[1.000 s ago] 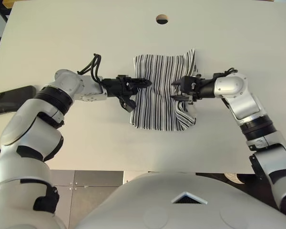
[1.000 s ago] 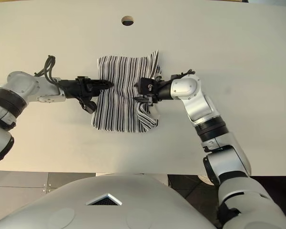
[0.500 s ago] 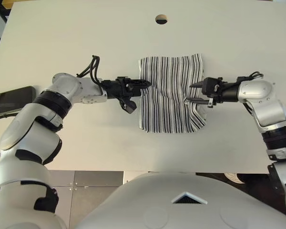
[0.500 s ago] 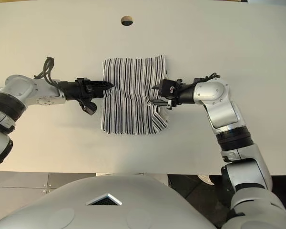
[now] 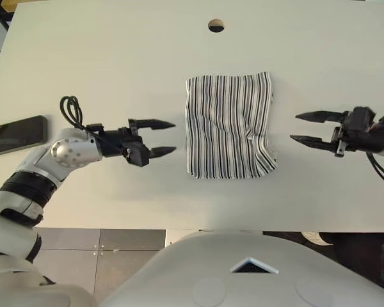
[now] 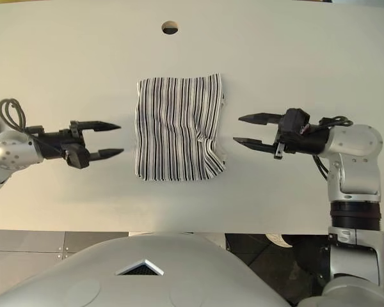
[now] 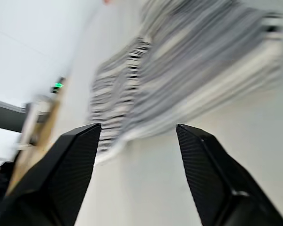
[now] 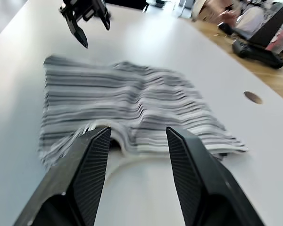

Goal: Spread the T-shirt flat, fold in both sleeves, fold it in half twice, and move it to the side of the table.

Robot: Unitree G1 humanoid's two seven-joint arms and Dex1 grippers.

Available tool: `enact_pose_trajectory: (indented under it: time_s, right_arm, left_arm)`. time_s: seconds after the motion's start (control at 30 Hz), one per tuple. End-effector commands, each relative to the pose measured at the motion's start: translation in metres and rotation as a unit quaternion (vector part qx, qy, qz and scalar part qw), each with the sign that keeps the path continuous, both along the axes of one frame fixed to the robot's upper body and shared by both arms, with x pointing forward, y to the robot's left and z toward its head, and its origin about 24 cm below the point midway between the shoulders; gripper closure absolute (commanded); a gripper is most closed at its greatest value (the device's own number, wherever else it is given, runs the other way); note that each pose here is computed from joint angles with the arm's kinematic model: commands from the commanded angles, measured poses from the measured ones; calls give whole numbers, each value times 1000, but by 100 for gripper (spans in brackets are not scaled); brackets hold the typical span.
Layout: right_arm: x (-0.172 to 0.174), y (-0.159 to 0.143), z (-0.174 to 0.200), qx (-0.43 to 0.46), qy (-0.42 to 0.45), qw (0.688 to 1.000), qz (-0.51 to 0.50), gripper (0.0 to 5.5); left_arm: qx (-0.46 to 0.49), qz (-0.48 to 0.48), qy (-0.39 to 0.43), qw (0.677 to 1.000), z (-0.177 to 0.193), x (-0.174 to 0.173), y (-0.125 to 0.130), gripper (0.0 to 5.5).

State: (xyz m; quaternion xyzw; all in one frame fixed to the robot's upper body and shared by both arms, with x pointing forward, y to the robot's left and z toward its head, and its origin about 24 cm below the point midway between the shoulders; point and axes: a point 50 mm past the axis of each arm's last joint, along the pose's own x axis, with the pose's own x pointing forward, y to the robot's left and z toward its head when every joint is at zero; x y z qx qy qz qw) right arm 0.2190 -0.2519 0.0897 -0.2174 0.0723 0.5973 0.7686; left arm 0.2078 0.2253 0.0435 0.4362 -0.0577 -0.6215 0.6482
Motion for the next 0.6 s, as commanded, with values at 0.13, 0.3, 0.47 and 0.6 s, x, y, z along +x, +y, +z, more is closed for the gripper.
enact_pose_trajectory:
  time_s: [0.13,0.3,0.47,0.6]
  right_arm:
    - [-3,-7,-13,-152,-96,981,77,273]
    - [-16,12,-44,-221,-192,939,179,273]
    - [-24,23,-61,-219,-241,919,224,273]
    - [-25,32,-65,-209,-280,903,251,273]
  left_arm:
    - [97,-45,4,994,-29,-19,5,175]
    - [115,-110,-59,986,-37,-25,-9,175]
    - [89,-141,-115,979,-35,-24,-24,175]
    - [85,-146,-148,974,-36,-23,-29,175]
